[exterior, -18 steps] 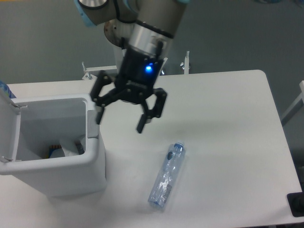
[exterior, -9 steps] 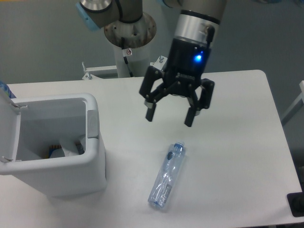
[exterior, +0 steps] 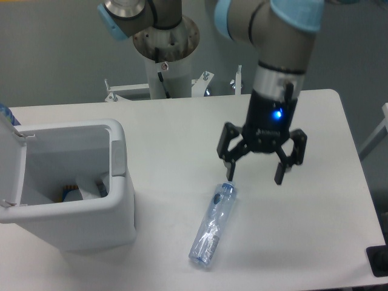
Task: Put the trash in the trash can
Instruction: 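Move the open gripper back over the clear plastic water bottle, then lower the gripper around the bottle's cap end, then close the gripper on the bottle's cap end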
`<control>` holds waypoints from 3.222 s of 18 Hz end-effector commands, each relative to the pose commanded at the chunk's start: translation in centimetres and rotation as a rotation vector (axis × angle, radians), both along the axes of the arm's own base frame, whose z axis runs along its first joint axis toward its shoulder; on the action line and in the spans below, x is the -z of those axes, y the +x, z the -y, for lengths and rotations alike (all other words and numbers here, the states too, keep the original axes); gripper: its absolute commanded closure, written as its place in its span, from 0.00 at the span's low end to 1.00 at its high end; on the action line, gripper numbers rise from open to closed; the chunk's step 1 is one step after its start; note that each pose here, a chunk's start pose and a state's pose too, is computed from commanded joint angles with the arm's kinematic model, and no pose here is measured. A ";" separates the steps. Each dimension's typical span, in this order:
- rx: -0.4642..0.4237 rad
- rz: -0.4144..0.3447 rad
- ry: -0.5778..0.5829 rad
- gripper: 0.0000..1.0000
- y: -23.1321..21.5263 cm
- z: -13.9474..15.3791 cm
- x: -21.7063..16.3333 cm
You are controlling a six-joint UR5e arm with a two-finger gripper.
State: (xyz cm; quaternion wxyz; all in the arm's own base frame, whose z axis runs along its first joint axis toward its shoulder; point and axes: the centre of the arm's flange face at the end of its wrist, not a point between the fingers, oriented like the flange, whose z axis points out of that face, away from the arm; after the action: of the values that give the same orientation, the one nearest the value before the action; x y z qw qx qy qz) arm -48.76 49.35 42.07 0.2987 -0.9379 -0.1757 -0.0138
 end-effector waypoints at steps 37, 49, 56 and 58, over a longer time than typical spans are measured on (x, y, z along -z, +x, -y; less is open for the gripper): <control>0.309 -0.026 -0.358 0.00 9.0 -11.2 20.8; 0.306 -0.032 -0.416 0.00 8.3 -11.7 23.7; 0.310 -0.039 -0.435 0.00 8.4 -12.3 24.6; 0.309 -0.045 -0.443 0.03 8.6 -12.4 24.6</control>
State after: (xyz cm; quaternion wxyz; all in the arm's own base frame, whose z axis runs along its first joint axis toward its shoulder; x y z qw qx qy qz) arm -40.20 61.76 17.46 0.0845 -0.9962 -0.0224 0.0001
